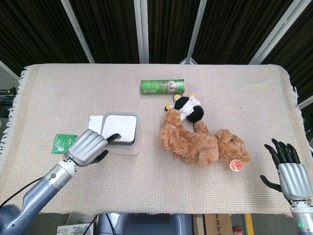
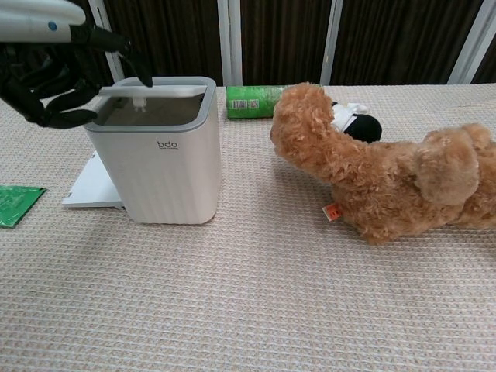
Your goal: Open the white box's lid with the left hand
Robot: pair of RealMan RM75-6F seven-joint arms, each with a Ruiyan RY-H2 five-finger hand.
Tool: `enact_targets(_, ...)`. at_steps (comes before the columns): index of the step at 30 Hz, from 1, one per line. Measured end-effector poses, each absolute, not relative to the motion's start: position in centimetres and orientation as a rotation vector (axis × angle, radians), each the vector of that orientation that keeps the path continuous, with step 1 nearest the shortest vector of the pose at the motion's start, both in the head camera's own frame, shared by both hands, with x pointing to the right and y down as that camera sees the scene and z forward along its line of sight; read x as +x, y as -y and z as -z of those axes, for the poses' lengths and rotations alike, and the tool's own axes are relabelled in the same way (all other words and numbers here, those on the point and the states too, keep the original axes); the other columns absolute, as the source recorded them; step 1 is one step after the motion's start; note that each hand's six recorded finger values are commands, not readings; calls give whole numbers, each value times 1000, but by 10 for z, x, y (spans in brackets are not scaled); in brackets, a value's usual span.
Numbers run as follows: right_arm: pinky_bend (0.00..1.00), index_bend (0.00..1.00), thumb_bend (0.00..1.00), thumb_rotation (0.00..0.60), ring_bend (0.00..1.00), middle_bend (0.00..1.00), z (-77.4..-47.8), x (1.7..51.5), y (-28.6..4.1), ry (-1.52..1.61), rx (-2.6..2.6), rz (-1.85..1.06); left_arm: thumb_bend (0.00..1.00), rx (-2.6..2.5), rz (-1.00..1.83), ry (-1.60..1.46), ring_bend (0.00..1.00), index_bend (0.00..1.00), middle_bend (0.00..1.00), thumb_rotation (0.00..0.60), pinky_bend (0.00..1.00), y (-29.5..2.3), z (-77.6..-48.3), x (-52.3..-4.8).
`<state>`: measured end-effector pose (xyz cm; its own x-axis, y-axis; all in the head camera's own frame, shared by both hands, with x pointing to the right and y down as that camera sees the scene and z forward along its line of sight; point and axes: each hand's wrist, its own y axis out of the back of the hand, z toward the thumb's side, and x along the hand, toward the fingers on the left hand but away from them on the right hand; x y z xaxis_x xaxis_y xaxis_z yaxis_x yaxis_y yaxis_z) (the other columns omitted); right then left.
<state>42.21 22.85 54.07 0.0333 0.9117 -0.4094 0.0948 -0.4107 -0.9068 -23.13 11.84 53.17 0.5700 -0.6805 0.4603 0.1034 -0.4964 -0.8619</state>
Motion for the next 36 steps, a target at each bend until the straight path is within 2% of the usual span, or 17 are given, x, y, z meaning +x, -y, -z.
enact_targets(3,0,146,190,600,0,43,-541,422,-229,1039,-1604,-1456,283,-1836,965,-585,408,228,416,600,521,-115,-510,-233)
enact_targets(6,0,146,191,600,0,43,-542,421,-229,1035,-1608,-1456,195,-1780,933,-702,289,216,330,600,375,-118,-489,-249)
enact_targets(10,0,146,191,600,0,43,-542,419,-229,1031,-1615,-1448,170,-1666,1058,-797,208,190,247,600,276,-139,-475,-296)
enact_targets(15,0,146,190,600,0,43,-541,417,-229,1034,-1617,-1436,159,-1517,1302,-857,137,182,179,600,230,-183,-471,-361)
enact_targets(24,0,146,191,600,0,43,-536,412,-230,1036,-1623,-1384,136,-1509,1421,-1023,67,176,120,600,182,-222,-491,-441)
enact_targets(29,0,146,190,600,0,43,-535,412,-230,1035,-1621,-1376,136,-1530,1409,-1087,49,171,115,600,149,-235,-497,-469)
enact_targets(33,0,146,190,600,0,43,-537,411,-230,1032,-1623,-1378,136,-1544,1400,-1098,48,160,114,600,87,-240,-499,-474)
enact_targets(36,0,146,191,600,0,43,-540,409,-231,1013,-1628,-1391,135,-1560,1403,-1108,48,157,113,600,76,-241,-498,-477)
